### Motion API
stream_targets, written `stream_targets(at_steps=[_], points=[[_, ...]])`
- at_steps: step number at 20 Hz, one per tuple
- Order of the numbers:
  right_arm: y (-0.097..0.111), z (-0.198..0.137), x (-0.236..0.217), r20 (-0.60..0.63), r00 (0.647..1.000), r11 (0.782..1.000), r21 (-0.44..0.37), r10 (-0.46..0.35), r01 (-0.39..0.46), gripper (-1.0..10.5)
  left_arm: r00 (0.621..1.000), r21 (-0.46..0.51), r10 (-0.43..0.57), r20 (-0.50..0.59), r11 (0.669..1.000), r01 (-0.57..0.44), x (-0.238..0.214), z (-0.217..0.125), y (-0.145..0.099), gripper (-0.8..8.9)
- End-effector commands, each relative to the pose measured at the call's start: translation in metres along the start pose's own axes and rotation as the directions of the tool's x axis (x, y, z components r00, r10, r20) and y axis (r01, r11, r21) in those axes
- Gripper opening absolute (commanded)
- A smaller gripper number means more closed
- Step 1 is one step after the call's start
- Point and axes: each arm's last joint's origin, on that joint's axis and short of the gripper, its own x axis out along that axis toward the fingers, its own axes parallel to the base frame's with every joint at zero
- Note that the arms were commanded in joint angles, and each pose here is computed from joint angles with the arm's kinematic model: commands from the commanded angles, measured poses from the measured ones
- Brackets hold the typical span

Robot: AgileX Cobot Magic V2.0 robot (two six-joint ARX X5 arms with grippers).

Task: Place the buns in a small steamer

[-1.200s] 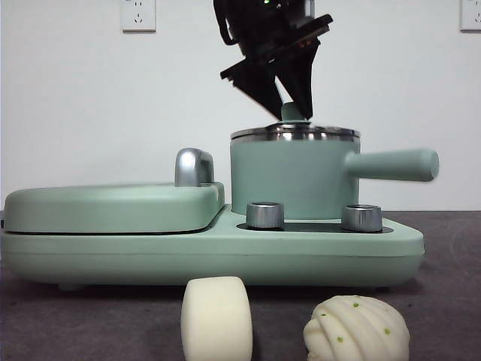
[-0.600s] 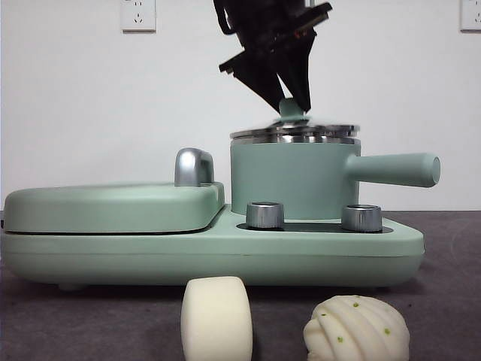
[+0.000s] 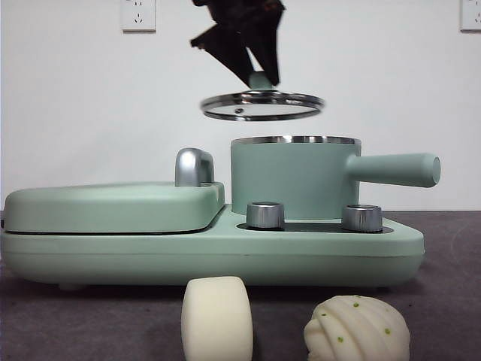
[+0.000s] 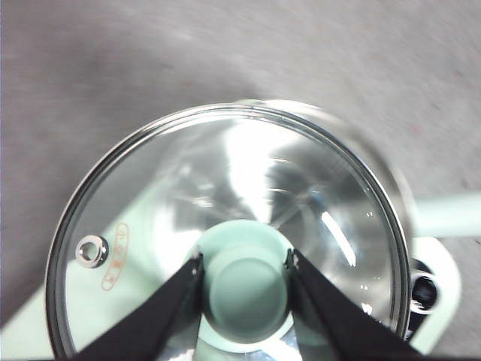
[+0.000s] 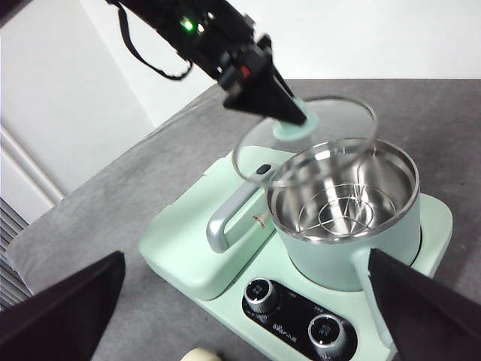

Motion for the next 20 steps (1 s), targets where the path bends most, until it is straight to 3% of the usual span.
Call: stream_targets(at_steps=[1, 6, 11, 14, 20], points=[[0.0, 0.002, 0.001, -0.018, 1.0, 0.999, 0.043, 0.008, -0.007, 5.2, 0.997, -0.023, 0.032, 0.075, 0.999, -0.031, -0.026, 0.003, 0.012, 0.86], [-0.005, 0.0, 0.026, -0.177, 0.982, 0.99, 0.131, 0.07, -0.047, 5.2, 0.988, -0.128, 0.123, 0.098, 0.986, -0.11, -0.057, -0.011, 0.061, 0.86], [0.013, 0.005, 0.077, -0.384, 0.919, 0.991, 0.128, 0.091, -0.045, 5.2, 0.974, -0.235, 0.206, 0.092, 0.955, -0.18, -0.075, -0.028, 0.107, 0.87], [0.034, -0.003, 0.117, -0.539, 0.84, 0.993, 0.116, 0.063, 0.001, 5.2, 0.966, -0.285, 0.244, 0.083, 0.935, -0.212, -0.083, -0.038, 0.128, 0.87], [0.073, -0.051, 0.194, -0.772, 0.636, 0.998, 0.029, -0.008, 0.048, 5.2, 0.955, -0.339, 0.289, 0.072, 0.907, -0.249, -0.094, -0.051, 0.153, 0.87]])
